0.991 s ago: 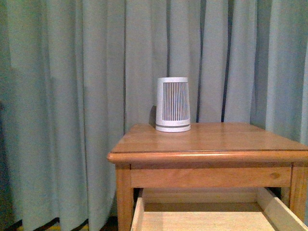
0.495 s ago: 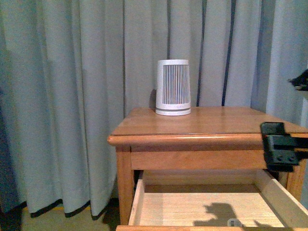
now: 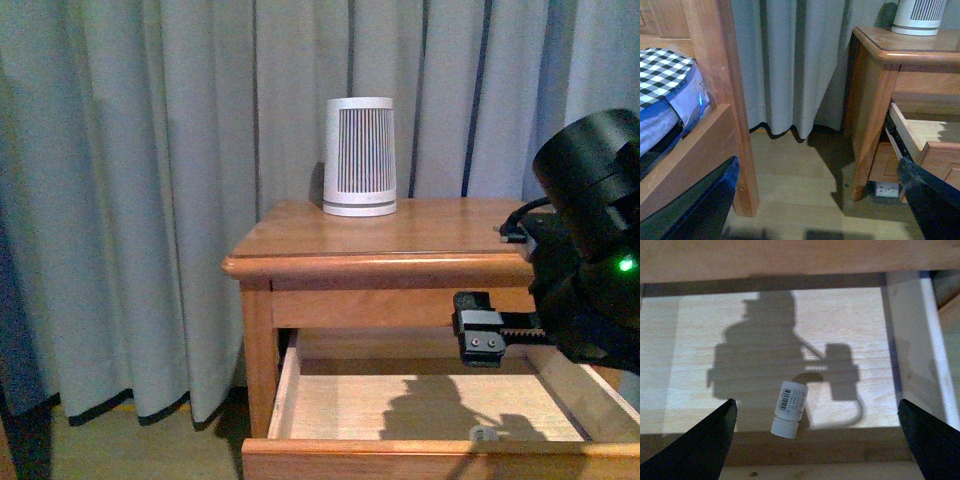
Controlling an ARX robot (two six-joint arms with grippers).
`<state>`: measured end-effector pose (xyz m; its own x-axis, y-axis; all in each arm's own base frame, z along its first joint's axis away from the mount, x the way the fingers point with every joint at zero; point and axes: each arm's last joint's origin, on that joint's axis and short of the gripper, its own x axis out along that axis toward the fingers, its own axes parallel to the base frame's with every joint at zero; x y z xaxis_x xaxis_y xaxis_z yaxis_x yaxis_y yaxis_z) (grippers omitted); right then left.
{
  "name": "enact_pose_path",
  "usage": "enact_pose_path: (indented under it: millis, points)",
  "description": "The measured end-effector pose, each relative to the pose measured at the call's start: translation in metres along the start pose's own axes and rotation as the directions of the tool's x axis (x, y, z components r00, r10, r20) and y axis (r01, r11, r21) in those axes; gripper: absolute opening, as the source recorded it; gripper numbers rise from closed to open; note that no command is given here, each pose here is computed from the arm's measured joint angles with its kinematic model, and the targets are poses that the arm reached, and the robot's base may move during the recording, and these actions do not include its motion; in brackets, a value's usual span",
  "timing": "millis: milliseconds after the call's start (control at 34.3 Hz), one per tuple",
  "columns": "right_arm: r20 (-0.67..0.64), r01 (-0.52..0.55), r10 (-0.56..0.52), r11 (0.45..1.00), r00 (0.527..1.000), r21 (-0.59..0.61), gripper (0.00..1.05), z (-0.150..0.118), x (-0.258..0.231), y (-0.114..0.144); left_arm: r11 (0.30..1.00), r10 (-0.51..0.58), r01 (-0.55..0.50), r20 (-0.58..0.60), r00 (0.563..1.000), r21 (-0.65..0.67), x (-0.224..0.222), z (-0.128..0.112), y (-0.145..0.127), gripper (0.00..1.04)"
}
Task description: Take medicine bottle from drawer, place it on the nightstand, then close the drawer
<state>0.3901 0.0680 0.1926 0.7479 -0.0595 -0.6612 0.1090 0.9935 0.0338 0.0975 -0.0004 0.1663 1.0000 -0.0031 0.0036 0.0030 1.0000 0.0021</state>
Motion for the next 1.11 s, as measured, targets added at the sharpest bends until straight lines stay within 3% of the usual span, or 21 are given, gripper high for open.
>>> enact_pose_path:
  millis: [321,525,787,1107]
  points:
    - [-0.075,0.014,-0.012,1.000,0.997,0.025,0.98,-0.016,0.045,0.011,1.000,0.000,0.000,0.000,1.000,0.000,0.000,0.000,0.000,0.98]
    - [-0.190,0.037,-0.024,0.997,0.982,0.065,0.98,-0.036,0.079,0.019,1.000,0.000,0.000,0.000,1.000,0.000,0.000,0.000,0.000,0.98]
    - [-0.272,0.080,-0.069,0.996,0.960,0.029,0.98,-0.044,0.081,0.026,1.000,0.000,0.000,0.000,1.000,0.000,0.000,0.000,0.000,0.98]
    - [-0.272,0.086,-0.076,0.996,0.959,0.027,0.98,-0.045,0.100,0.030,1.000,0.000,0.000,0.000,1.000,0.000,0.000,0.000,0.000,0.98]
